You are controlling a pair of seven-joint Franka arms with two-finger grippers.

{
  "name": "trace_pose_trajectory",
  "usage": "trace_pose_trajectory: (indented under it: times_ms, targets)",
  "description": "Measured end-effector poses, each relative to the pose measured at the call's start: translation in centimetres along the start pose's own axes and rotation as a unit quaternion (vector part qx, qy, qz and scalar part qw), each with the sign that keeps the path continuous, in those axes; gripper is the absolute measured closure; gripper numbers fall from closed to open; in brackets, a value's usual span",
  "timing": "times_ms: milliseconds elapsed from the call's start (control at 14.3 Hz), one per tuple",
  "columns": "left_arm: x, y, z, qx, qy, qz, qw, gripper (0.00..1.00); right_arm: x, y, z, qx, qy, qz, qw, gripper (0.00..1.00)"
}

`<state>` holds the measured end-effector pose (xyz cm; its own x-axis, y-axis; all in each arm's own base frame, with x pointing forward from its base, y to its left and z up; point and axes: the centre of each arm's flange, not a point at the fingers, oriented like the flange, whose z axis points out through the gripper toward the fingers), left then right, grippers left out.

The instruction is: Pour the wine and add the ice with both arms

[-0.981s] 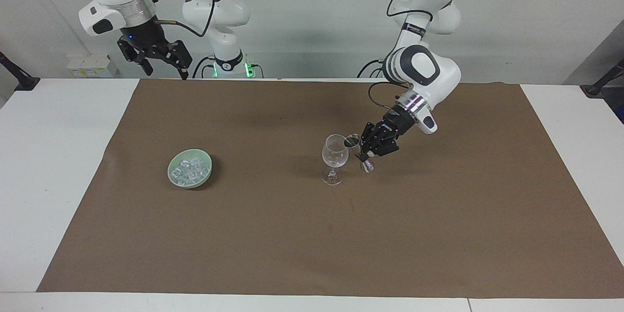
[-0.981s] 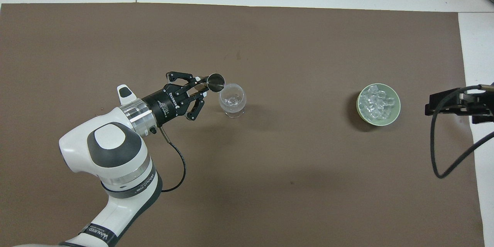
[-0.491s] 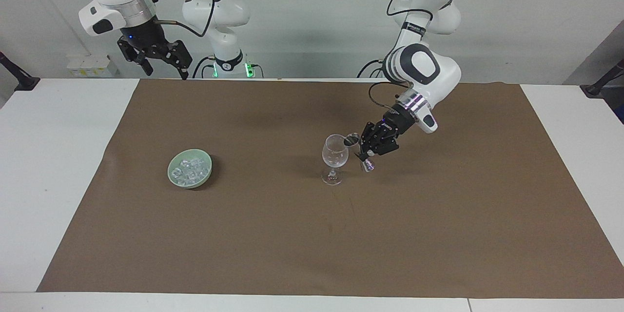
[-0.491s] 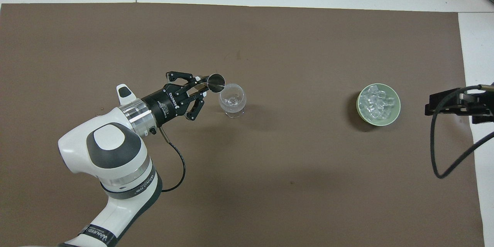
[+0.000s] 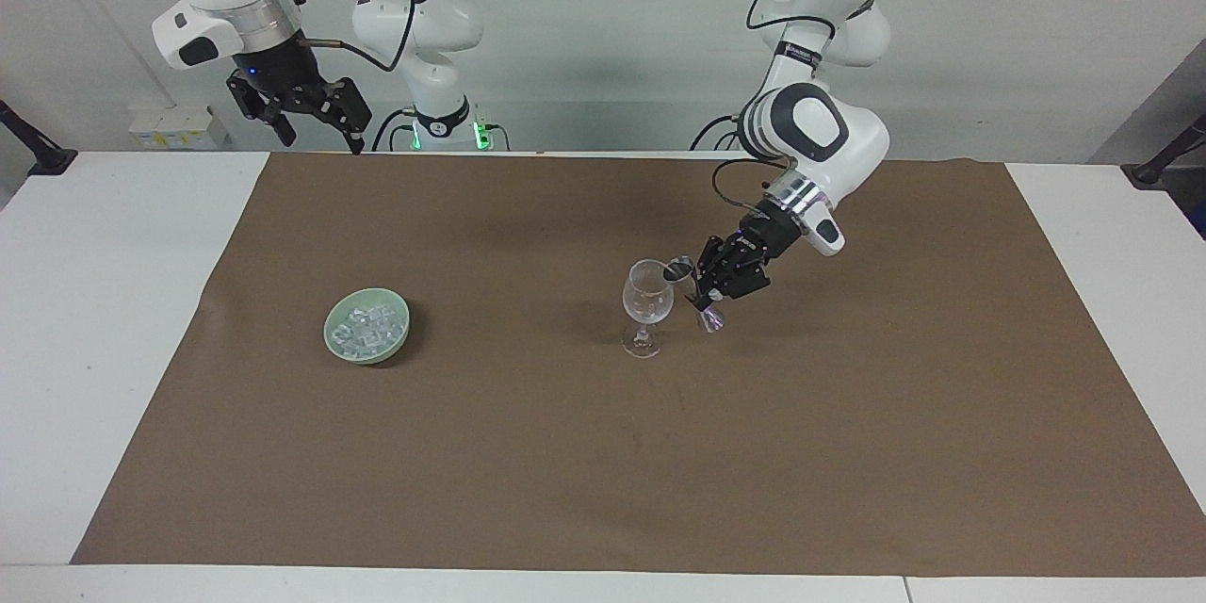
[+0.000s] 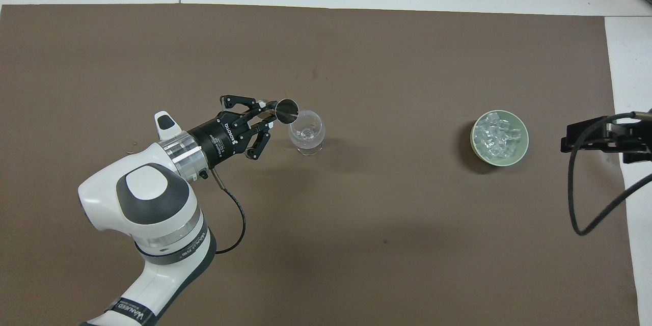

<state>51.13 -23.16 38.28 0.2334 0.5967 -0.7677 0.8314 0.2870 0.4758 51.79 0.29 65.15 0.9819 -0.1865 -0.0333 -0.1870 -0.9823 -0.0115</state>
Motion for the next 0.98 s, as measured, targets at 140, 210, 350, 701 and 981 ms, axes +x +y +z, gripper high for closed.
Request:
trace_pose_trajectory:
  times_ms: [140, 210, 350, 701, 981]
  targets:
    - [-0.36, -0.17, 0.01, -0.001, 0.003, 0.006, 1.0, 0.78, 0.0, 0.0, 0.0, 0.0, 0.0, 0.0, 1.0, 0.0]
    - [-0.46, -0.22, 0.02, -0.001, 0.004, 0.008, 1.0, 0.78, 0.0, 0.0, 0.0, 0.0, 0.0, 0.0, 1.0, 0.0]
    - [-0.53, -0.3, 0.03, -0.001, 0.007, 0.012, 1.0, 0.78, 0.0, 0.0, 0.0, 0.0, 0.0, 0.0, 1.0, 0.0]
    - [-0.66, -0.37, -0.03, -0.004, 0.015, 0.027, 1.0, 0.78, 0.0, 0.0, 0.0, 0.0, 0.0, 0.0, 1.0, 0.0]
    - [-0.97, -0.23, -0.12, -0.008, 0.02, 0.039, 0.999, 0.78, 0.0, 0.0, 0.0, 0.0, 0.0, 0.0, 1.0, 0.0]
